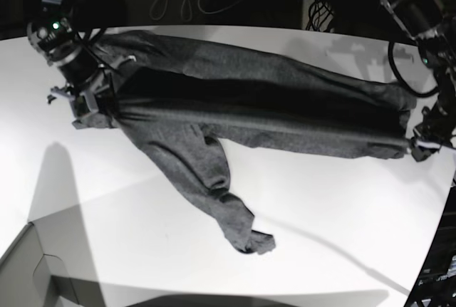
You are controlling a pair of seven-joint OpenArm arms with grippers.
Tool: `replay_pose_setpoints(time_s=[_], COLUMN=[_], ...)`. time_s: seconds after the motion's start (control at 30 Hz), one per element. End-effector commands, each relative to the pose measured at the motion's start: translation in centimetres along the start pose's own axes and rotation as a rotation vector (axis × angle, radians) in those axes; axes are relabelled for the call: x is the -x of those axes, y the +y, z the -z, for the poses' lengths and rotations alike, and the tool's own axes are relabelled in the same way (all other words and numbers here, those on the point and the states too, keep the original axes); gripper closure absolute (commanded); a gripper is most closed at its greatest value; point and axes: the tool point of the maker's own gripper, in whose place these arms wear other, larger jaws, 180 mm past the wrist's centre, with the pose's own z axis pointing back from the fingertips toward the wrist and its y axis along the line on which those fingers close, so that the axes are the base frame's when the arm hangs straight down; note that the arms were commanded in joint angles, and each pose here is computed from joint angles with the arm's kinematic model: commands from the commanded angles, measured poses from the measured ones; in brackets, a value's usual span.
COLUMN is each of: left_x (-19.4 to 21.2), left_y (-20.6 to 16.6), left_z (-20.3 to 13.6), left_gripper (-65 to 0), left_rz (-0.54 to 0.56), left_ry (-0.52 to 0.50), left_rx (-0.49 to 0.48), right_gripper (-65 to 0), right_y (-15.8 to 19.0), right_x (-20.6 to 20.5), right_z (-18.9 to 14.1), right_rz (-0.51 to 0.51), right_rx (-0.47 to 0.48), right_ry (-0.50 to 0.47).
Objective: Layout the t-shirt on the table in an organized manner, then fold the t-shirt properly
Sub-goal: 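Grasp the shirt sides with both grippers and fold the shirt lengthwise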
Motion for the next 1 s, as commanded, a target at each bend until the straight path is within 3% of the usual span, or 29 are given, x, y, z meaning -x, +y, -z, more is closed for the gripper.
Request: replay_pose_setpoints(time_s=[0.0, 0.53, 0.97], left_x=[-2.3, 1.8, 5.5], left_y=[-0.3, 1.7, 4.2], left_z=[-0.7, -2.8, -2.1], left_gripper=[0.0, 0.0, 0.0], left_rz=[0.030, 0.078, 0.012], left_ry=[-0.064, 0.023, 0.118], left_rx=[0.007, -0.038, -0.078], right_gripper=[0.0, 0.0, 0.0], right_y=[-0.8, 0.4, 0.8], right_x=[-1.3, 2.8, 4.8], right_z=[-0.6, -1.8, -1.7], right_rz=[-0.025, 0.009, 0.040], right_rx=[0.015, -0.014, -0.030], right_ry=[-0.043, 0.060, 0.106])
